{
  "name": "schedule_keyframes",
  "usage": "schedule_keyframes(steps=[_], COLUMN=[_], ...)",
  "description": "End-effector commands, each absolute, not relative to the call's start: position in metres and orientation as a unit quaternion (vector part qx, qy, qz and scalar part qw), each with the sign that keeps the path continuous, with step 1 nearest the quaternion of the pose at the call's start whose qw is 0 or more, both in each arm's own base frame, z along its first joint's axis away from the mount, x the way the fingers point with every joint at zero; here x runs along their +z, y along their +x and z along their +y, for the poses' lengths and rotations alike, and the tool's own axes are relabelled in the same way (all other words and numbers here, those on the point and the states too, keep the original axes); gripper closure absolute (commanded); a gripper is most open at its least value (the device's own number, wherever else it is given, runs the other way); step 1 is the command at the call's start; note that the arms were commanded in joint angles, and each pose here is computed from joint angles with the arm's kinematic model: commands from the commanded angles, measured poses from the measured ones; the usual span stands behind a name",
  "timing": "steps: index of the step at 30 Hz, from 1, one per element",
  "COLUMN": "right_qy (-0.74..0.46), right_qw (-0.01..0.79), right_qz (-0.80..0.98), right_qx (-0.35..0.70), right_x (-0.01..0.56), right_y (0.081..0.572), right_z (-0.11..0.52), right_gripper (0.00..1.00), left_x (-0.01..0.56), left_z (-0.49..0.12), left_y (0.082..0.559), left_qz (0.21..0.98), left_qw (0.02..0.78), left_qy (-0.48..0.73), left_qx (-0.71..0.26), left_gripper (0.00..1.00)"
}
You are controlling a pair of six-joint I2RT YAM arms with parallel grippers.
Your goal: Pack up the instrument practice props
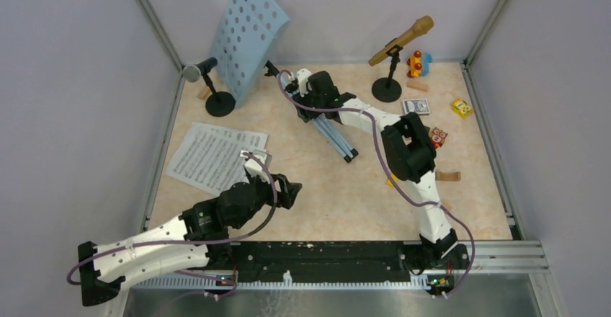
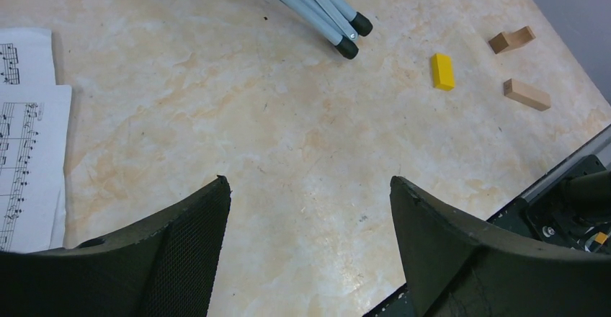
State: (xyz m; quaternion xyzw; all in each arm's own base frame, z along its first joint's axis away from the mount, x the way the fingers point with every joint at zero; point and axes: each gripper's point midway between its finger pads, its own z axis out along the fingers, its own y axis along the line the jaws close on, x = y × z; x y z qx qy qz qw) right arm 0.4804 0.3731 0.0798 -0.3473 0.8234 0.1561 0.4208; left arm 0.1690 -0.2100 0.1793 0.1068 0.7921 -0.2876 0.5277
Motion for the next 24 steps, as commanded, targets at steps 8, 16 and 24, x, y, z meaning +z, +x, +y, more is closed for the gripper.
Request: schedule_keyframes(steps=[8,16,24], right_qy=[-0.270,-0.217,-0.174], right_qw=[0.448,0.420,0.359], right_qz=[0.822,0.840,0.874], right_qx=[0.226,0.268,0.278], right_x=[0.118,0.119,0.084], right_y=[0.449,0.400,0.358], right_z=[0.368,0.346,0.325], right_gripper=[1.00,1.00,1.00], left_x=[0.186,0.229,0.248], left_z=[-0.200,-0.182,-0.159], left_y=[0.172,0.182,0.186], left_qz=[0.793,0.781,0.783], left_qw=[0.536,0.568,0.578], left_qy=[0.085,0.054,0.003], left_qx=[-0.276,-0.253,-0.229], left_gripper=[0.14,0.13,0.09])
